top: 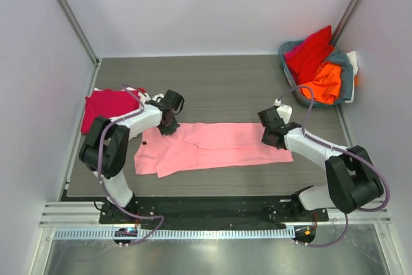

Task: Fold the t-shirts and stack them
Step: Fold the tshirt

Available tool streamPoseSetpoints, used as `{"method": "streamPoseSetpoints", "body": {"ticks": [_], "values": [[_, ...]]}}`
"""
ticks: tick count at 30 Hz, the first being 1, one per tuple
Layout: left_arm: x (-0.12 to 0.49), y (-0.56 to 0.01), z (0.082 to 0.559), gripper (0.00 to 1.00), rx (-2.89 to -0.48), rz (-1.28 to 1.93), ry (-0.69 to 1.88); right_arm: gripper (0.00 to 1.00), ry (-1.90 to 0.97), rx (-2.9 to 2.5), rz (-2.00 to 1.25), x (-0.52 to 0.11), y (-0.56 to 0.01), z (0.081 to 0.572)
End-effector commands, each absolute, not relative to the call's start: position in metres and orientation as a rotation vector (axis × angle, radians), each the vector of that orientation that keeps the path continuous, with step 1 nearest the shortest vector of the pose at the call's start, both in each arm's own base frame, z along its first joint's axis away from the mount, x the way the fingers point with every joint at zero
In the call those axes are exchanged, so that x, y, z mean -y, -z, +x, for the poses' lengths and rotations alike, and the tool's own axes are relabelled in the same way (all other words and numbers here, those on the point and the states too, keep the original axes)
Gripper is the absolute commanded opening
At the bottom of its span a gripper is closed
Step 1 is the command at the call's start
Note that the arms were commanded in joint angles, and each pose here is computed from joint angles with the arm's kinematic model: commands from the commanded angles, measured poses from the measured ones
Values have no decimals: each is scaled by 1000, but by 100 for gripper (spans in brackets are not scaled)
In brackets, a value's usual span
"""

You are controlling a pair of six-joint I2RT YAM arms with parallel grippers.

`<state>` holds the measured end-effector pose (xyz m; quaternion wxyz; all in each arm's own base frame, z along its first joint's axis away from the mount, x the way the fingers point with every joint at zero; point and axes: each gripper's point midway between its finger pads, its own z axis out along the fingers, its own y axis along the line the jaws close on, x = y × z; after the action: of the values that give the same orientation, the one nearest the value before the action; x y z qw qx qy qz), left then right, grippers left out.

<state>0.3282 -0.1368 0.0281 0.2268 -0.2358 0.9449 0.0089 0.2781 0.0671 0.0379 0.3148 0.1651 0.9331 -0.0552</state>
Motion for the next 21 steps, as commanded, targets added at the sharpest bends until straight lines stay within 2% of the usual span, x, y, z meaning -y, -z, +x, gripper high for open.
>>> {"method": "streamPoseSetpoints", "body": {"ticks": [1, 7, 12, 18, 21], "values": [[139, -30, 347, 0, -2578, -652, -43, 1, 94, -2402, 425, -77, -48, 304], [149, -8, 360, 0, -2653, -616, -80, 1, 74, -2475, 417, -83, -25, 293], [156, 3, 377, 0, -2692, -564, -121, 1, -81, -2585, 445, -99, -4, 260], [173, 10, 430, 1, -2707, -508, -136, 1, -233, -2633, 456, -117, -13, 219], [202, 8, 467, 0, -2708, -483, 3, 1, -359, -2628, 407, -140, -27, 201]]}}
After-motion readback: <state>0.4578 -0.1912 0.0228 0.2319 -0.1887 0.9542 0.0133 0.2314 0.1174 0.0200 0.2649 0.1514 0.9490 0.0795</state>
